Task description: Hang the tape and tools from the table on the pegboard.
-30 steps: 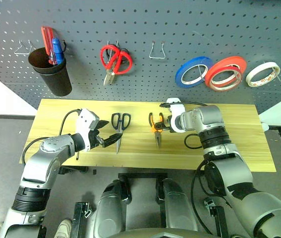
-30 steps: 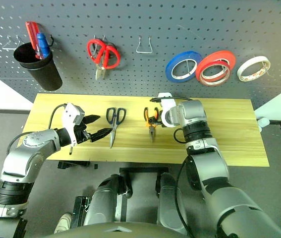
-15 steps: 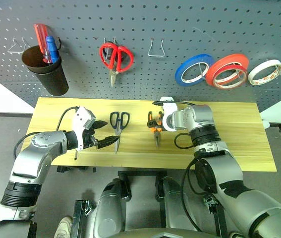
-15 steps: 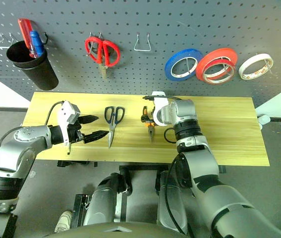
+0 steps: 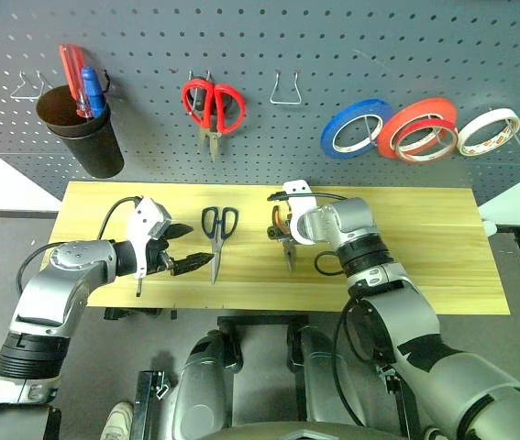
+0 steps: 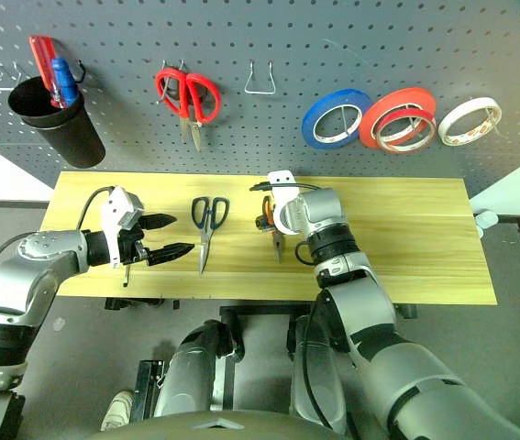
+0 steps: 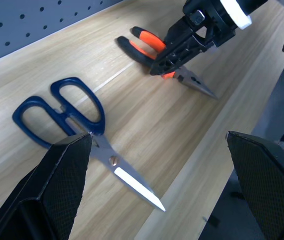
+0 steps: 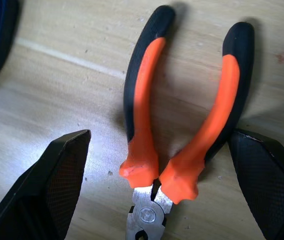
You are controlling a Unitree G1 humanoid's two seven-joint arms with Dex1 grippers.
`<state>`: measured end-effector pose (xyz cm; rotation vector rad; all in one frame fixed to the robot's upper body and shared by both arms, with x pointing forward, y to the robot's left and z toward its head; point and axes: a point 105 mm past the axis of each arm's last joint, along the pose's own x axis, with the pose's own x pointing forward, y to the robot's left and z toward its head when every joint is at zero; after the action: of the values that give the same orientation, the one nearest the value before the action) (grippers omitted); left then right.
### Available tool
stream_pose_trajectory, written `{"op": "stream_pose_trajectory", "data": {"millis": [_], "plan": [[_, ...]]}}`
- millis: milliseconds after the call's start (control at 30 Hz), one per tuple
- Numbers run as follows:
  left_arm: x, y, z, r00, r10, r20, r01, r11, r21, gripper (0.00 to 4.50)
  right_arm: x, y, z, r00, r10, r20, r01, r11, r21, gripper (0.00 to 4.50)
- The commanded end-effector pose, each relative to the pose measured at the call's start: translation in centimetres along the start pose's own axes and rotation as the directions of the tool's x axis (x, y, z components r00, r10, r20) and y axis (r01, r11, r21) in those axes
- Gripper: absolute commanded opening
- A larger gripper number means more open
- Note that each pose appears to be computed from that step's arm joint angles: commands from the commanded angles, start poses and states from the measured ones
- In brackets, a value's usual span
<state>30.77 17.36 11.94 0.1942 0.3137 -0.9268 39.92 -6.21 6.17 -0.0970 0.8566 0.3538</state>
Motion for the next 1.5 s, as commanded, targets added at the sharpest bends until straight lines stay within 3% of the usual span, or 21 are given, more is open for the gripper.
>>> {"op": "stream_pose_trajectory", "data": {"millis": [33, 167, 267, 433, 467, 733, 1100, 1300, 1500], "plan": [[-0.5, 0.1, 0.4, 1.000, 0.007, 0.007, -0.008, 1.000, 0.029, 4.50, 0.1, 1.2, -0.6, 1.000, 0.018, -0.019, -0.019, 0.999, -0.034, 4.49], [-0.5, 0.1, 0.3, 1.000, 0.008, 0.008, -0.009, 1.000, 0.028, 4.50, 0.2, 1.4, -1.0, 1.000, 0.004, -0.031, -0.006, 0.998, -0.068, 4.32], [-0.4, 0.1, 0.4, 1.000, 0.009, 0.009, -0.009, 0.999, 0.032, 4.50, 0.3, 1.1, -1.1, 1.000, -0.016, -0.019, 0.014, 0.995, -0.097, 3.69], [-0.3, 0.0, 0.3, 1.000, 0.006, 0.012, -0.007, 0.999, 0.034, 4.50, 0.4, 0.5, -0.8, 0.999, -0.032, -0.007, 0.031, 0.995, -0.099, 2.14], [-0.4, 0.0, 0.3, 1.000, 0.006, 0.012, -0.006, 0.999, 0.033, 4.50, 0.4, 0.5, -0.7, 0.999, -0.033, -0.005, 0.032, 0.995, -0.098, 2.03], [-0.6, -0.1, 0.4, 1.000, -0.012, 0.023, 0.011, 0.999, 0.038, 4.50, -0.7, 0.6, 0.1, 1.000, 0.016, 0.002, -0.016, 0.993, -0.119, 2.03], [-3.4, -2.0, 1.8, 0.979, -0.154, 0.135, 0.143, 0.986, 0.088, 4.50, -7.3, -0.2, 1.5, 0.970, 0.237, 0.060, -0.217, 0.948, -0.233, 2.03], [-4.9, -2.3, 2.5, 0.959, -0.141, 0.246, 0.116, 0.987, 0.116, 4.50, -11.5, 1.5, 1.4, 0.884, 0.449, 0.132, -0.375, 0.849, -0.373, 2.03], [-6.7, -2.9, 3.0, 0.943, -0.149, 0.298, 0.117, 0.986, 0.123, 4.50, -15.5, 1.4, 2.1, 0.797, 0.562, 0.221, -0.442, 0.792, -0.420, 2.03]]}}
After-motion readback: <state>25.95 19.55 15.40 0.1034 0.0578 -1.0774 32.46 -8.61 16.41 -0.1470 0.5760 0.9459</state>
